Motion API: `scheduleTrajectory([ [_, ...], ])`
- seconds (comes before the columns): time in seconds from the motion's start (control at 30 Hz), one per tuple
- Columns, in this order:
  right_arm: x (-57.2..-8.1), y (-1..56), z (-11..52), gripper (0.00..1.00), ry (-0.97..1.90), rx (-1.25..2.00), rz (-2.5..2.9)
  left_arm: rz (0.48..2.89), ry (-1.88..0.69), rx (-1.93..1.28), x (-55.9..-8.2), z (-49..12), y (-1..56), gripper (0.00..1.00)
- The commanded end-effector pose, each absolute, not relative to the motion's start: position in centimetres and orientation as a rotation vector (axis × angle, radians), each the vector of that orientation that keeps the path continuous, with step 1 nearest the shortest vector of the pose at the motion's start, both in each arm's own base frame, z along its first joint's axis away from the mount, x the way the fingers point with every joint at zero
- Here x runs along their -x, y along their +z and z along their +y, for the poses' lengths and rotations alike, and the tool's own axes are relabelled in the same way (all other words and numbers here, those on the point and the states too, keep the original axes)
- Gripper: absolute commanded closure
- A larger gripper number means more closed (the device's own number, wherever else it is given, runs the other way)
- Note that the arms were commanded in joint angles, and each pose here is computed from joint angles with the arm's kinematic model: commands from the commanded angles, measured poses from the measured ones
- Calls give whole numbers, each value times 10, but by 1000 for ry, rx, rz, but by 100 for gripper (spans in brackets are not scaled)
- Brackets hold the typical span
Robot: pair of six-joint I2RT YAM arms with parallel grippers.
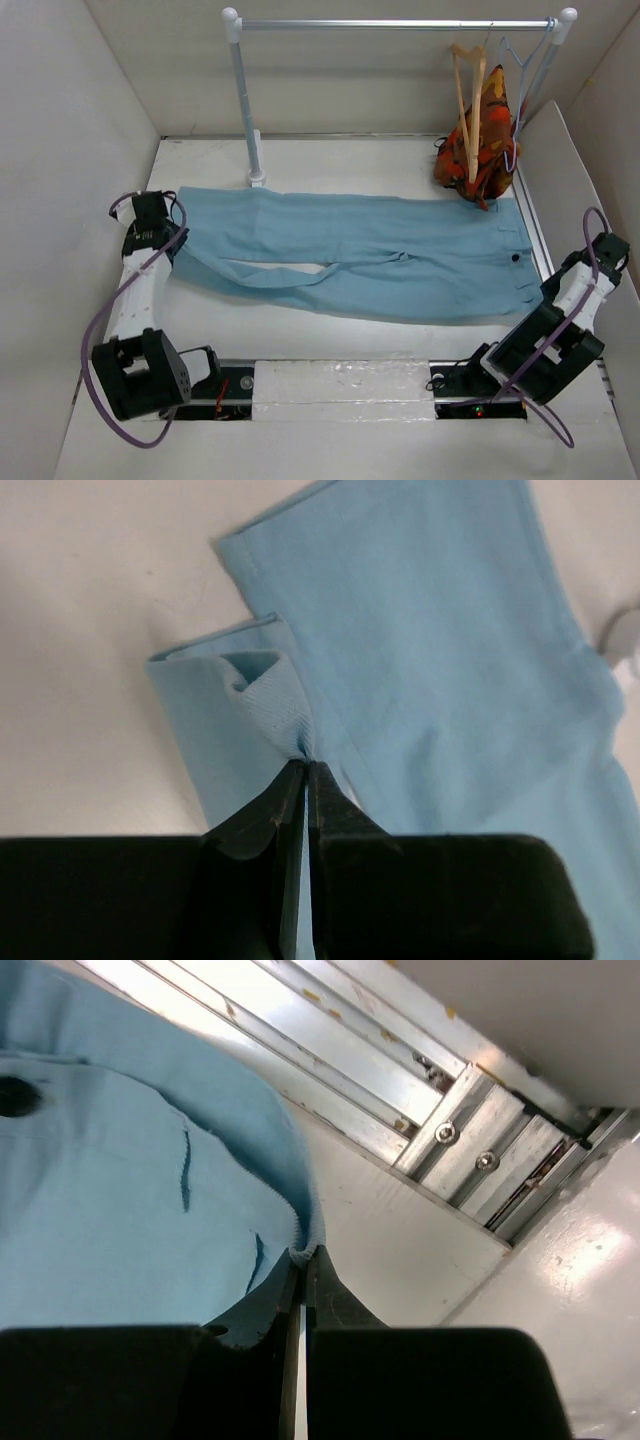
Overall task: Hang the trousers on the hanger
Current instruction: Fold the trousers at the center of the board.
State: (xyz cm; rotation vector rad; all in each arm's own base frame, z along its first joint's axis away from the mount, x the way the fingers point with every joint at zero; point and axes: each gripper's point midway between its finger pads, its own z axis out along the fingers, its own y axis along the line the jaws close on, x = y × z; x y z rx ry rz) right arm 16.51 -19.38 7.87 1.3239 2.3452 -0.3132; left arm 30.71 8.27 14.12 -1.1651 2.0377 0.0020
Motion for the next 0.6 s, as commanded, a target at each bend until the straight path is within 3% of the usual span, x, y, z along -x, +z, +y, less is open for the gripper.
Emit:
scheduleTrajectory([
  [0.0,-184,114,-213,100,-384,-1282,2283,2062,223,1238,-327,118,143,100],
  [0.13,-223,138,-223,100,-383,-1188,2270,2090,280,1261,-349,129,147,100],
  [0.3,-307,180,-230,100,-312,-1022,2192,2097,322,1251,-366,138,151,100],
  [0.57,-401,197,-243,100,-317,-884,2262,1987,277,1184,-420,152,201,100],
])
